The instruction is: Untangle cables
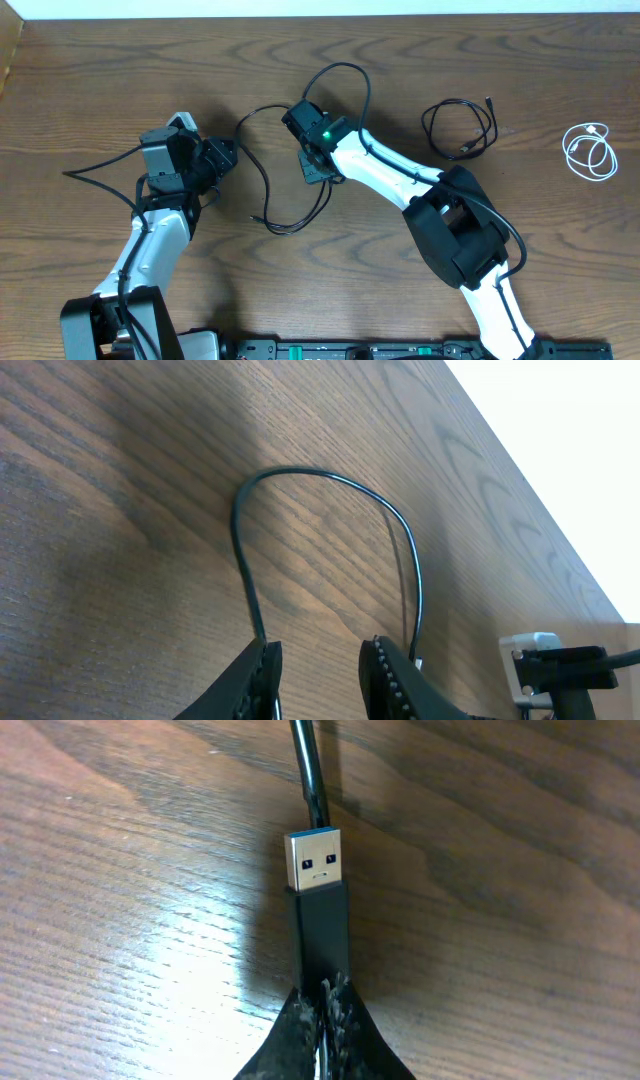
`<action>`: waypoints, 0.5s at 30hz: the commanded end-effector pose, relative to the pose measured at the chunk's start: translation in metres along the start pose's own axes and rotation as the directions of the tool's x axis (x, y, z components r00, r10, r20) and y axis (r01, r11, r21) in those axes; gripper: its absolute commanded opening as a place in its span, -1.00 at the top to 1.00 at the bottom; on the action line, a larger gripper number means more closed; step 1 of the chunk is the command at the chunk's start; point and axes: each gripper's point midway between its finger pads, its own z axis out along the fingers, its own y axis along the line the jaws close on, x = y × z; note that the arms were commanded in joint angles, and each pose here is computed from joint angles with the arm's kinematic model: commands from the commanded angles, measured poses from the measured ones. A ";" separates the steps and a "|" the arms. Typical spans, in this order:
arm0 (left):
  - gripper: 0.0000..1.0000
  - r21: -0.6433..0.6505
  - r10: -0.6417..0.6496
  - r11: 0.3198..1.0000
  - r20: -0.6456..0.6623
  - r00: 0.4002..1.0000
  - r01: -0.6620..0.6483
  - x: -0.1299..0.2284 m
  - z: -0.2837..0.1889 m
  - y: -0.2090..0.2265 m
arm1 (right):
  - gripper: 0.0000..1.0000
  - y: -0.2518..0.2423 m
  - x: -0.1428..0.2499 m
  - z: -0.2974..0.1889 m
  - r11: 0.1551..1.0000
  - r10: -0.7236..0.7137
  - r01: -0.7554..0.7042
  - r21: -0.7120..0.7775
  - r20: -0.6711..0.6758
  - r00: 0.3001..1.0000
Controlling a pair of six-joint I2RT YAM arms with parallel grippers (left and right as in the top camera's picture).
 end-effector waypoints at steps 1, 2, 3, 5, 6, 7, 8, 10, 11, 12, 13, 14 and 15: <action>0.38 0.019 0.022 1.000 0.011 1.000 -0.022 -0.007 -0.001 -0.006 | 0.99 0.002 0.010 0.010 0.990 -0.141 0.141 -0.012 -0.036 0.989; 0.38 0.019 0.022 1.000 0.011 1.000 -0.022 -0.007 -0.001 -0.006 | 0.99 0.005 0.008 0.006 0.990 -0.140 0.140 -0.025 -0.029 0.990; 0.38 0.019 0.022 1.000 0.011 1.000 -0.022 -0.007 -0.001 -0.006 | 0.98 0.008 0.003 0.000 0.990 -0.138 0.138 -0.039 -0.014 0.990; 0.38 0.019 0.022 1.000 0.011 1.000 -0.022 -0.007 -0.001 -0.006 | 0.98 0.012 -0.010 -0.014 0.989 -0.138 0.140 -0.057 0.031 0.990; 0.38 0.019 0.022 1.000 0.011 1.000 -0.022 -0.007 -0.001 -0.006 | 0.98 0.014 -0.016 -0.020 0.985 -0.156 0.159 -0.062 0.055 0.986; 0.38 0.019 0.022 1.000 0.011 1.000 -0.022 -0.007 -0.001 -0.006 | 0.98 0.016 -0.022 -0.025 0.981 -0.178 0.184 -0.066 0.079 0.981; 0.38 0.019 0.022 1.000 0.011 1.000 -0.022 -0.007 -0.001 -0.006 | 0.98 0.019 -0.029 -0.029 0.973 -0.212 0.220 -0.068 0.105 0.972; 0.38 0.019 0.022 1.000 0.011 1.000 -0.022 -0.007 -0.001 -0.006 | 0.98 0.022 -0.037 -0.033 0.955 -0.280 0.291 -0.064 0.141 0.950; 0.38 0.019 0.022 1.000 0.011 1.000 -0.022 -0.007 -0.001 -0.006 | 0.98 0.023 -0.039 -0.034 0.947 -0.304 0.315 -0.061 0.150 0.941; 0.38 0.019 0.022 1.000 0.011 1.000 -0.022 -0.007 -0.001 -0.006 | 0.98 0.023 -0.039 -0.033 0.943 -0.317 0.329 -0.059 0.153 0.936; 0.38 0.019 0.022 1.000 0.011 1.000 -0.022 -0.007 -0.001 -0.006 | 0.98 0.023 -0.039 -0.032 0.942 -0.319 0.331 -0.058 0.152 0.935; 0.38 0.019 0.022 1.000 0.011 1.000 -0.022 -0.007 -0.001 -0.006 | 0.98 0.023 -0.039 -0.032 0.942 -0.319 0.330 -0.058 0.151 0.936; 0.38 0.019 0.022 1.000 0.011 1.000 -0.022 -0.007 -0.001 -0.006 | 0.98 0.023 -0.038 -0.031 0.942 -0.320 0.331 -0.058 0.149 0.936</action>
